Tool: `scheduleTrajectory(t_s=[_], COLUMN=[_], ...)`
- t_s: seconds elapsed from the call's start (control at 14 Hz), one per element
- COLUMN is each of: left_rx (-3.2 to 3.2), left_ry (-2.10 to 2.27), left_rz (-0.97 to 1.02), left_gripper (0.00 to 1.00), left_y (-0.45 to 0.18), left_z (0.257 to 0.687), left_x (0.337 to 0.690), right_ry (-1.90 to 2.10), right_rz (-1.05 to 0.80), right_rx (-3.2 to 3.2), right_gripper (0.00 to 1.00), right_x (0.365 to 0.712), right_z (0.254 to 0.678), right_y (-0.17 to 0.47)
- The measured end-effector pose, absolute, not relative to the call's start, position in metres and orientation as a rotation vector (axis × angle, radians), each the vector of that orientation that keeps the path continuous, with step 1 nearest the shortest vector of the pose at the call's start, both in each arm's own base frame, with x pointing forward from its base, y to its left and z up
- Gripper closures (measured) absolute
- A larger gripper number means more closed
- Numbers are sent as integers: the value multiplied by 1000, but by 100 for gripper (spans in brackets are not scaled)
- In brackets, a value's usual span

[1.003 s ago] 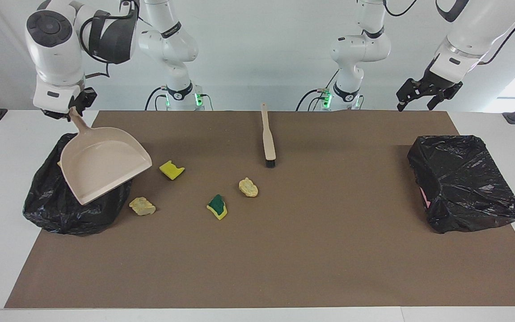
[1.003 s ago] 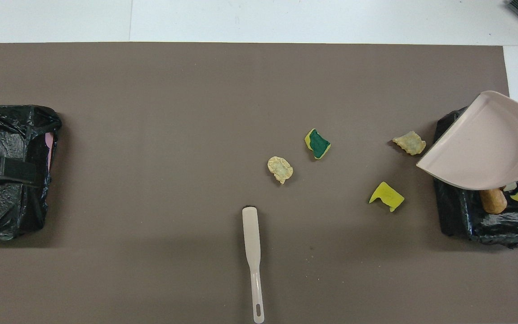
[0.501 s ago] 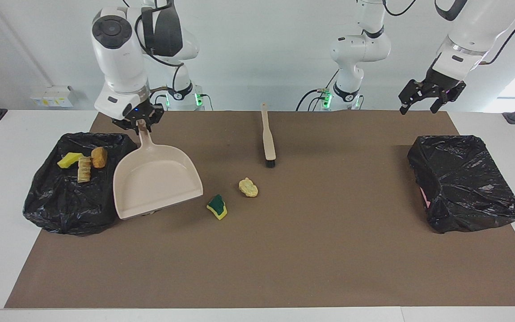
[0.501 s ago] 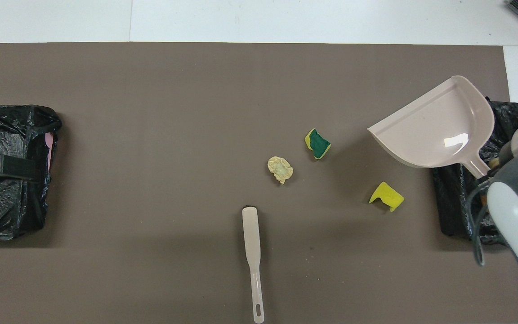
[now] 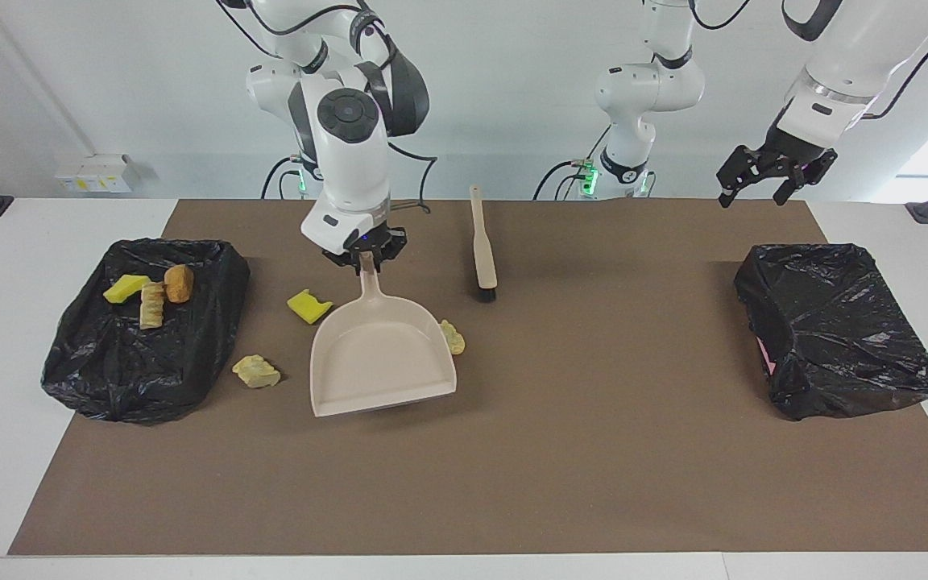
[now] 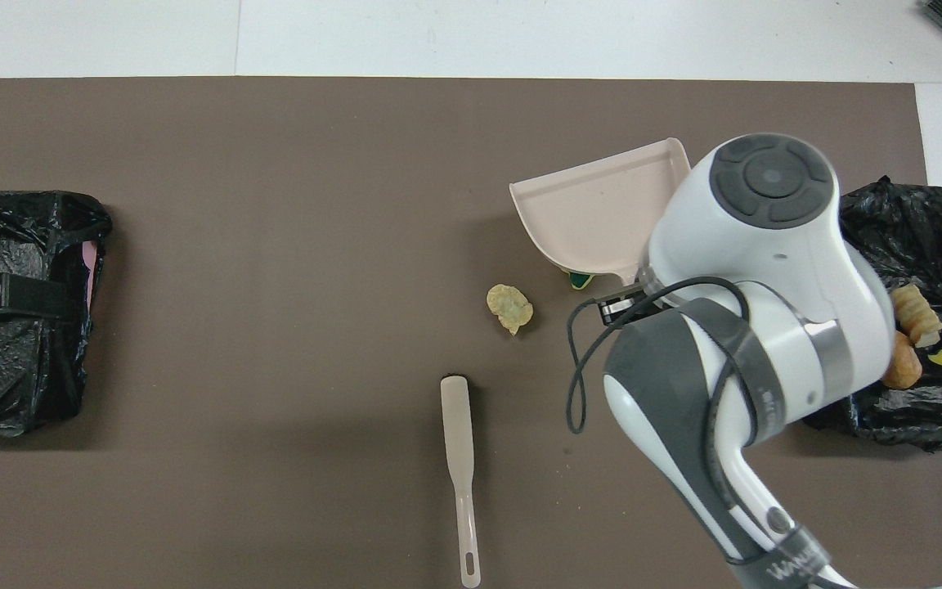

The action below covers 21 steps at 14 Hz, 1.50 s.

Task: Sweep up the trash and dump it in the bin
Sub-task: 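Bring the empty dustpan back to the table center with the right gripper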

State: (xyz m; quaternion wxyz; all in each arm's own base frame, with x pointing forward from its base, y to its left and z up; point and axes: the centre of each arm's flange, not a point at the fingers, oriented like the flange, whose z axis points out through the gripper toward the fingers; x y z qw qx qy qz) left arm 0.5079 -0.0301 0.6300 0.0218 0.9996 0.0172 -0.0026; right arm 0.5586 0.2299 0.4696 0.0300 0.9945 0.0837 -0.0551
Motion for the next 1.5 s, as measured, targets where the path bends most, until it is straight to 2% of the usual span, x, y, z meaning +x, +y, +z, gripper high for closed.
scheduleTrajectory(t_s=[0.5,0.79,1.0,1.07,1.43,1.5], left_rx=[3098,3098,3098,3098,3098,3098], left_ry=[53,53,53,53,51,49], left_rz=[-15,-16,-19,-20,-18,-16], left_gripper=[0,0,0,0,0,0], left_y=[-30,-30,-30,-30,-31,-32], left_z=[628,627,627,626,627,626], left_x=[508,508,508,508,507,507], right_ry=[17,-50,-81,-83,-57,-55], right_rz=[-40,-8,-34,-31,8,-3], right_rx=[3159,3195,3225,3233,3256,3255], right_gripper=[68,68,67,61,4,0], right_x=[593,612,616,616,610,607], right_z=[406,351,346,348,373,381], right_y=[350,372,376,377,389,389])
